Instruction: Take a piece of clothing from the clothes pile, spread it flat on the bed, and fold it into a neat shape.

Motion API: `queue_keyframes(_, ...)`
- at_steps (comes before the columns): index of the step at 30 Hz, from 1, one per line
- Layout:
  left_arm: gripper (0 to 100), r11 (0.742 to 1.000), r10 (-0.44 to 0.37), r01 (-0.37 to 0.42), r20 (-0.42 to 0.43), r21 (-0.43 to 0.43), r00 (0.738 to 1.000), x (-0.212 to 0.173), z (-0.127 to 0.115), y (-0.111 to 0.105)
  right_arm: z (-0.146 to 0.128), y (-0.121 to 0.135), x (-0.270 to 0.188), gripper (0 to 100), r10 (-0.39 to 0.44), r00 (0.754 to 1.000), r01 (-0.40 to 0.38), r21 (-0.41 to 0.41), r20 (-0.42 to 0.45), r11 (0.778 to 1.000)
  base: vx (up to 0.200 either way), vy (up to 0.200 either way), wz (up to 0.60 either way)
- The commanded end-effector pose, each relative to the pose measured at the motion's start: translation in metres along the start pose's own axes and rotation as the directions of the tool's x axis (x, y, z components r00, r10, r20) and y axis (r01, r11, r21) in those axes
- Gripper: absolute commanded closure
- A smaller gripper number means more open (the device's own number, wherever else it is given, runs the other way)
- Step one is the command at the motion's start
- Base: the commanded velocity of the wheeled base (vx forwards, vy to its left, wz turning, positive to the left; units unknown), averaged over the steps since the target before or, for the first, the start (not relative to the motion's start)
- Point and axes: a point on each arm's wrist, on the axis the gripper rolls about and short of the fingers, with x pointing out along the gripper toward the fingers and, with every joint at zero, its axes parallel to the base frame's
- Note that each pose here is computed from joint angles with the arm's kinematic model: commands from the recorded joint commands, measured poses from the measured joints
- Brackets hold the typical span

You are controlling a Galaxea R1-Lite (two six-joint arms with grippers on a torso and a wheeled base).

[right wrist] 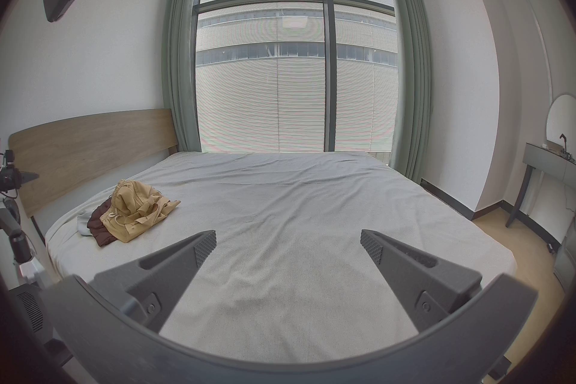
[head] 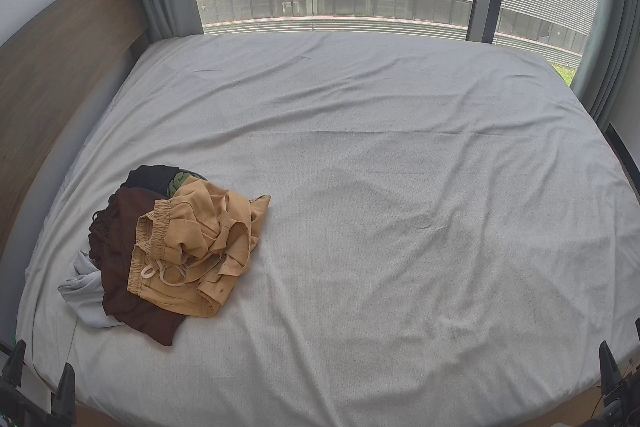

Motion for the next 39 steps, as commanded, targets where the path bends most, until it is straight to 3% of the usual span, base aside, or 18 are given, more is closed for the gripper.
queue_keyframes(1, 0, 1.0, 0.014, -0.012, 0.141, -0.017, 0.99, -0.009, 0.041, -0.001, -0.005, 0.0, 0.0, 0, 0.002, 1.0, -0.002, -0.001, -0.005, 1.0, 0.0, 0.0, 0.0)
queue_keyframes(2, 0, 0.999, 0.007, -0.001, 0.159, -0.035, 0.987, -0.008, 0.067, -0.001, -0.005, 0.0, 0.0, 0, 0.0, 1.0, 0.0, -0.001, -0.005, 1.0, 0.0, 0.0, 0.0)
queue_keyframes(6, 0, 0.998, -0.013, 0.018, 0.095, -0.059, 0.995, 0.002, 0.067, -0.001, -0.005, 0.0, 0.0, 0, 0.003, 1.0, -0.003, -0.001, -0.003, 1.0, 0.0, 0.0, 0.0)
queue_keyframes(10, 0, 0.99, -0.08, 0.077, -0.019, -0.12, 0.997, 0.014, 0.05, -0.002, -0.005, 0.0, 0.0, 0, 0.003, 1.0, -0.003, 0.001, -0.003, 1.0, 0.0, 0.0, 0.0)
queue_keyframes(16, 0, 0.96, -0.141, 0.112, -0.095, -0.258, 0.985, 0.036, 0.068, -0.005, -0.005, 0.0, 0.0, 0, 0.003, 1.0, -0.003, 0.001, -0.003, 1.0, 0.0, 0.0, 0.0)
queue_keyframes(28, 0, 0.954, -0.17, 0.132, -0.123, -0.269, 0.978, 0.113, 0.101, -0.014, -0.005, 0.0, 0.0, 0, 0.003, 1.0, -0.003, -0.001, -0.003, 1.0, 0.0, 0.0, 0.0)
queue_keyframes(39, 0, 0.921, -0.315, 0.253, -0.188, -0.295, 0.93, 0.164, 0.104, -0.021, -0.005, 0.0, 0.0, 0, 0.003, 1.0, -0.003, -0.002, -0.003, 1.0, 0.0, 0.0, 0.0)
